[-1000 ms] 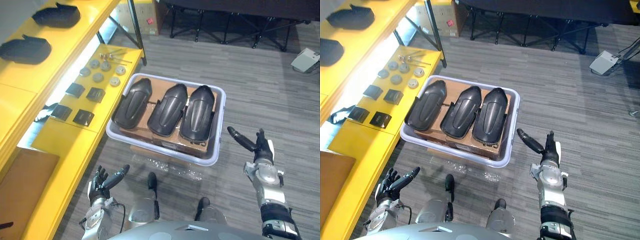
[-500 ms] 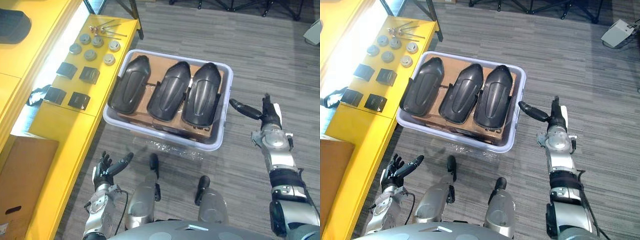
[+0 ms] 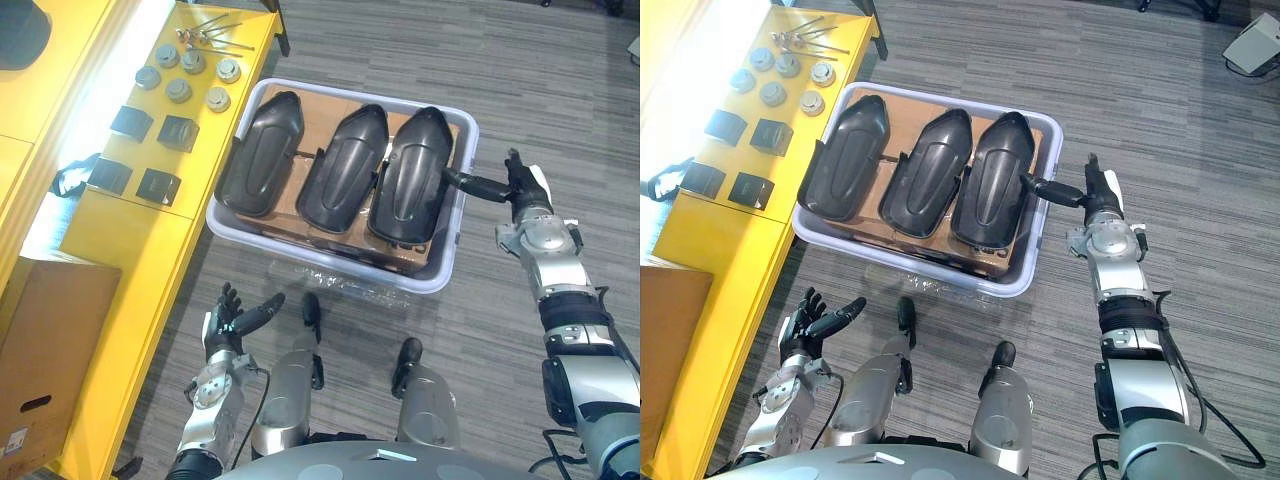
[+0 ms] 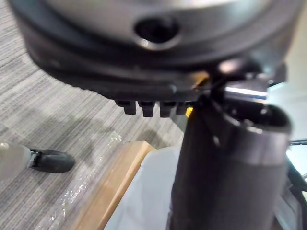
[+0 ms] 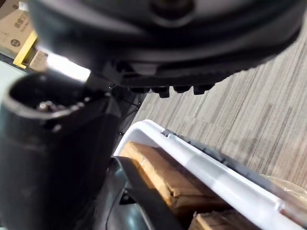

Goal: Walk over and take three plastic housings, then place them on the shelf

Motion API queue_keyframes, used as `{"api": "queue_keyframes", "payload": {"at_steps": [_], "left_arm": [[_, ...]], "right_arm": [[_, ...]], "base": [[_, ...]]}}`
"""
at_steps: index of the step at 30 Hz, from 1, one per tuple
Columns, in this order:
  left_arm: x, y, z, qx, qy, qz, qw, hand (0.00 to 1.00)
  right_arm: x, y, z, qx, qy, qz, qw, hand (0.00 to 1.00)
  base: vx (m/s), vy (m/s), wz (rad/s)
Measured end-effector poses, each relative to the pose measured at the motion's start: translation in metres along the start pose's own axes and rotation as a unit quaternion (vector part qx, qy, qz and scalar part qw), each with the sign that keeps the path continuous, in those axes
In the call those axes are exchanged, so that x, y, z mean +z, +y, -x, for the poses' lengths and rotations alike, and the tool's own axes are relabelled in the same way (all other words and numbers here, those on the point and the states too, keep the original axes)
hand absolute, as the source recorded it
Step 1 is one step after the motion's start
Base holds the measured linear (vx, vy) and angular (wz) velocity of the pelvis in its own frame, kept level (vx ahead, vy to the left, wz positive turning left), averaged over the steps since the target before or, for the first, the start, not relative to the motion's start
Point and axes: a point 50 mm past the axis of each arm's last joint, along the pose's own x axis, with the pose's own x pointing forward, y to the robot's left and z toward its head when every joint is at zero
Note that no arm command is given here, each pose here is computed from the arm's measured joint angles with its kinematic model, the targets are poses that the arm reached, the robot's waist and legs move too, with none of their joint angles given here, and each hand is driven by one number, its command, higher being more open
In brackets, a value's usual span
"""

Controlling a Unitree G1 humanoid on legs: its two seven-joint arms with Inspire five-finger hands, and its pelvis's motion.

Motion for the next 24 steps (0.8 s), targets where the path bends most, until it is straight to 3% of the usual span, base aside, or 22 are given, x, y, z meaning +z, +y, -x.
{"api": "queue_keyframes", "payload": {"at_steps": [18,19,24], "left_arm": [[-0.004,-0.01,-0.004,-0.011,0.004,-0.045,0.999,1.0],[-0.004,-0.01,-0.004,-0.012,0.005,-0.046,0.999,1.0],[-0.008,-0.013,-0.003,-0.019,0.011,-0.052,0.998,1.0]], "right_arm": [[0.006,0.009,-0.016,0.026,0.076,0.047,0.996,1.0],[0.005,0.01,-0.016,0.028,0.082,0.053,0.995,0.0],[0.007,0.005,-0.019,0.008,0.093,0.07,0.993,0.0]], "base": [[0.01,-0.027,0.03],[0.01,-0.031,0.01],[0.0,-0.027,0.01]]}}
